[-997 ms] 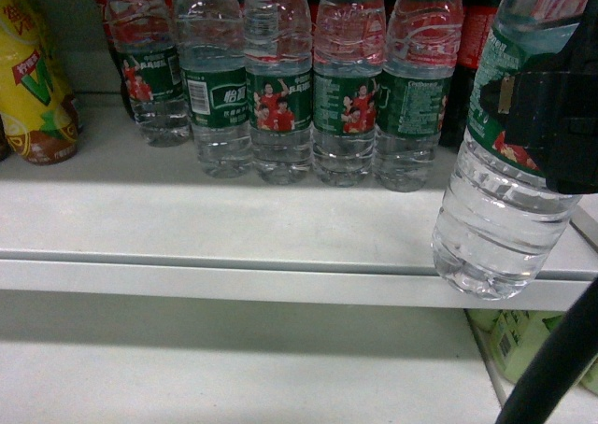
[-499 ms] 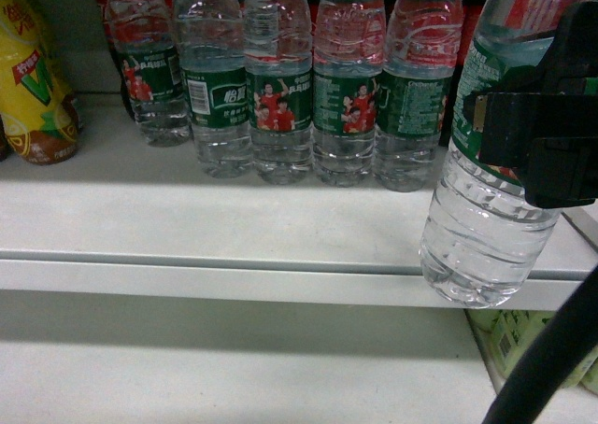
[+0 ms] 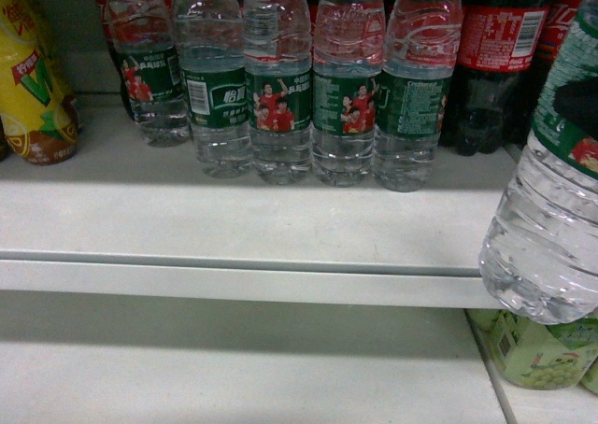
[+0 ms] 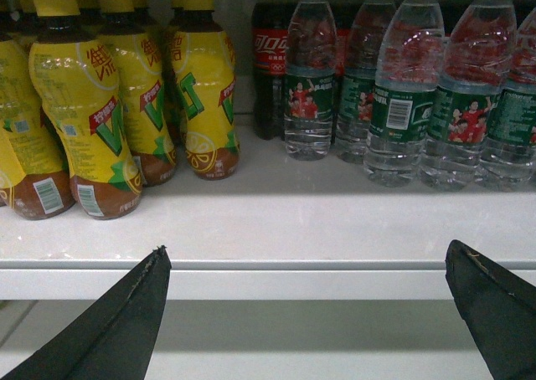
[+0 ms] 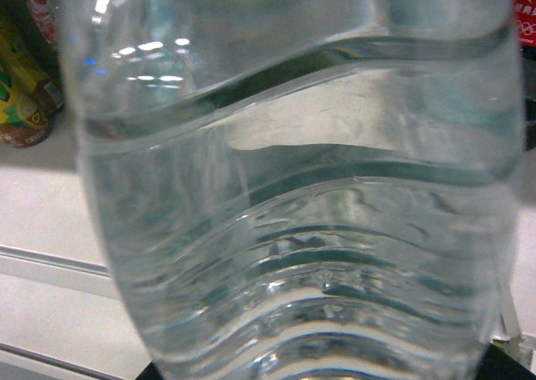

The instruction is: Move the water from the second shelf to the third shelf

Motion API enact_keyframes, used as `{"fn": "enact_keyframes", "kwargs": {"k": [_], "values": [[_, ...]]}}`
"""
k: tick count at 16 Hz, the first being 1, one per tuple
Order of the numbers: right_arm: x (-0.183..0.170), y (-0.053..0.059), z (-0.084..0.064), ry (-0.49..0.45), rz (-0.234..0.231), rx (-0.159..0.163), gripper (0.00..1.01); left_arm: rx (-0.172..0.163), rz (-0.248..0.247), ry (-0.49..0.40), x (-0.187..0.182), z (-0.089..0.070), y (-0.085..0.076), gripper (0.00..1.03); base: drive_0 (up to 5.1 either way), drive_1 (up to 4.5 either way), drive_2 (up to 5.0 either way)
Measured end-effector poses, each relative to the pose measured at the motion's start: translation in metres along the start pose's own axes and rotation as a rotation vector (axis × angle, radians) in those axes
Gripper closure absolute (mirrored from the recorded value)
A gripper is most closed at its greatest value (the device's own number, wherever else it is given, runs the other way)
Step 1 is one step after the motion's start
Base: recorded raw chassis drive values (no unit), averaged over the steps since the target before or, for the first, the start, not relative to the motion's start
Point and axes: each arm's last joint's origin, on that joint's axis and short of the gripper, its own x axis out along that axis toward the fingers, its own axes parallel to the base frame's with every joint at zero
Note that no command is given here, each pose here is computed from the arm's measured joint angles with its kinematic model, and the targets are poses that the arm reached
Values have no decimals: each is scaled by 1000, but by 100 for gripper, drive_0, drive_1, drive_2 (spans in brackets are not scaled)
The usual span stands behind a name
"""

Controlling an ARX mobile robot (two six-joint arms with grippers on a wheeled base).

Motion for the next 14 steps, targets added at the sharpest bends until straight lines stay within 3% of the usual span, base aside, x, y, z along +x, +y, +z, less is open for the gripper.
{"fn": "enact_keyframes", "kwargs": {"k": [4, 7, 11, 14], "values": [[-23, -12, -3, -11, -39, 8, 61, 0, 0, 0, 0, 0, 0, 5, 0, 0, 0], [-43, -26, -1, -46, -105, 24, 61, 0, 0, 0, 0, 0, 0, 5, 0, 0, 0], [-58, -38, -2, -53, -176, 4, 61, 0, 0, 0, 0, 0, 0, 5, 0, 0, 0], [-66, -39, -1, -57, -178, -2, 61, 0, 0, 0, 0, 0, 0, 5, 0, 0, 0]]}}
